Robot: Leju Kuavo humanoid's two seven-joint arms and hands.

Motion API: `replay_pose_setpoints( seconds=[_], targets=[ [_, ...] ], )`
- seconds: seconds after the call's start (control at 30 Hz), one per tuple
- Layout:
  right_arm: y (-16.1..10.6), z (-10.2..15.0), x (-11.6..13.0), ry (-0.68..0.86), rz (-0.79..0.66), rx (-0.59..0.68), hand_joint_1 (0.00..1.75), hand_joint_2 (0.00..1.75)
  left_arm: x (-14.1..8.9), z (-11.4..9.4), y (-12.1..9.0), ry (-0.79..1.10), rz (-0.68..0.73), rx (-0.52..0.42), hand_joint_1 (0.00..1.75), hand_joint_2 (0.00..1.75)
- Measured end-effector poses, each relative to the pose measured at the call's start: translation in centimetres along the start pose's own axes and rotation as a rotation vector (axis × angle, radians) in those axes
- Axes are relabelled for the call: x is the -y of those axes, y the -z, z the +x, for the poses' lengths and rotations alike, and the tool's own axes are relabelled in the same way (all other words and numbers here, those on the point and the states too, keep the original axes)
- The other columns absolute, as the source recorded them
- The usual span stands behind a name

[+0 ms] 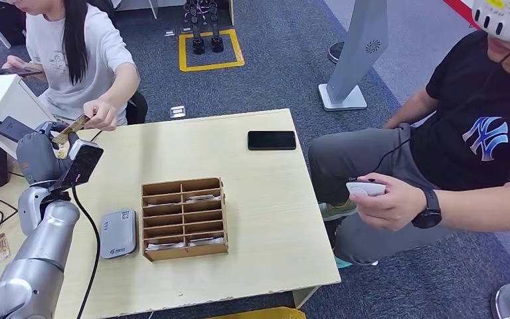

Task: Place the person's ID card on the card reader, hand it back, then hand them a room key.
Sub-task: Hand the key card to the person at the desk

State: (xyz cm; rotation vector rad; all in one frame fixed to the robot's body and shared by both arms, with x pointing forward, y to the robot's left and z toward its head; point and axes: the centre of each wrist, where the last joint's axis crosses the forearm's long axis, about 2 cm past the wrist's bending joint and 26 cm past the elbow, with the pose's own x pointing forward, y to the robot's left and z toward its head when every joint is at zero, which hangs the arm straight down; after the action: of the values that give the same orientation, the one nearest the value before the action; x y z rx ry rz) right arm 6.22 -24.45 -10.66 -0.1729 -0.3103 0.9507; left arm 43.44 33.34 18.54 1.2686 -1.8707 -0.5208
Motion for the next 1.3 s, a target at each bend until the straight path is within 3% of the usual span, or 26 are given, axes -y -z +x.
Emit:
replay_pose_setpoints(
  seconds=[0.33, 0.53, 0.87, 1.3],
  targets=[
    [0.0, 0.0, 0.0, -0.013, 0.001, 0.004, 0.0, 0.0, -0.5, -0.8, 0.1, 0.129, -0.026, 0.026, 1.75, 1.75],
    [0.0, 0.1, -0.1, -0.017, 0.002, 0.007, 0.0, 0.0, -1.3, -2.2, 0.0, 0.153, -0.002, -0.023, 1.75, 1.75],
    [0.0, 0.1, -0.2, -0.017, 0.005, -0.003, 0.0, 0.0, -1.9, -5.0, -0.9, -0.01, 0.095, -0.141, 1.75, 1.75],
    [0.0, 0.1, -0.2, -0.017, 0.003, -0.011, 0.0, 0.0, -1.8, -5.3, -1.1, -0.033, 0.092, -0.181, 1.75, 1.75]
  ],
)
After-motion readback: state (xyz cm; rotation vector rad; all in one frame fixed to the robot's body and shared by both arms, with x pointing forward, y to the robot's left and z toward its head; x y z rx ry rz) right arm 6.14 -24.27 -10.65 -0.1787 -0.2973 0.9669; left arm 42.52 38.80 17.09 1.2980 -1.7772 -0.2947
